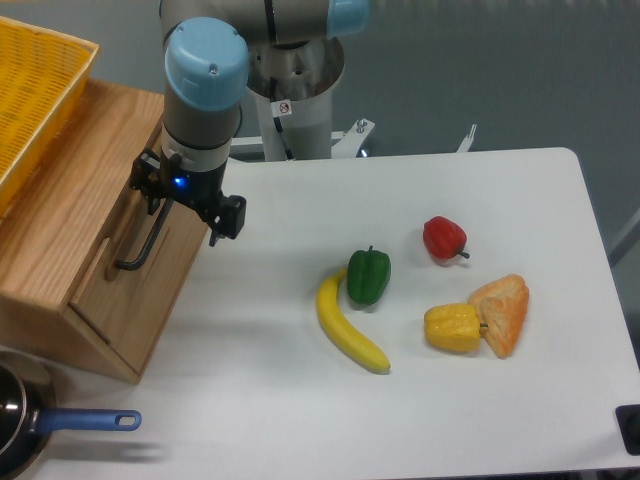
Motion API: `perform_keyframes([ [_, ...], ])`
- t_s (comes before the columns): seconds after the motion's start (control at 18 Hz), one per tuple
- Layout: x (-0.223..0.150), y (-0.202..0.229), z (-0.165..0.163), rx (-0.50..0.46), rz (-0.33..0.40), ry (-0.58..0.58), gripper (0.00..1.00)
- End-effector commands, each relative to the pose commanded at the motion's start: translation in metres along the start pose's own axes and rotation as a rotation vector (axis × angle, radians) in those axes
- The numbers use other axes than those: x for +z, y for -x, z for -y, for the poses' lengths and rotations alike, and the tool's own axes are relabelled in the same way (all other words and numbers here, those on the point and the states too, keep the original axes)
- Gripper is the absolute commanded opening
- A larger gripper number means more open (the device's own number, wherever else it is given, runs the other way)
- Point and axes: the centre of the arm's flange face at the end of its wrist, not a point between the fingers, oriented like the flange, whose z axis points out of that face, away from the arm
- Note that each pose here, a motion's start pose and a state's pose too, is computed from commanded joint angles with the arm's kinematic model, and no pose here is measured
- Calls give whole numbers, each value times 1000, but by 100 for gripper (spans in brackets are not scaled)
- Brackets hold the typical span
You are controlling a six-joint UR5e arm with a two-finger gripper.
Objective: Slide open the top drawer
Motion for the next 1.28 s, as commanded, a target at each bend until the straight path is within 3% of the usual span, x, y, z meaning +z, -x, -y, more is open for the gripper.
perform_keyframes([
  [0.83, 6, 0, 3, 5, 0, 6, 100],
  [1.28, 8, 9, 2, 9, 34, 32, 100],
])
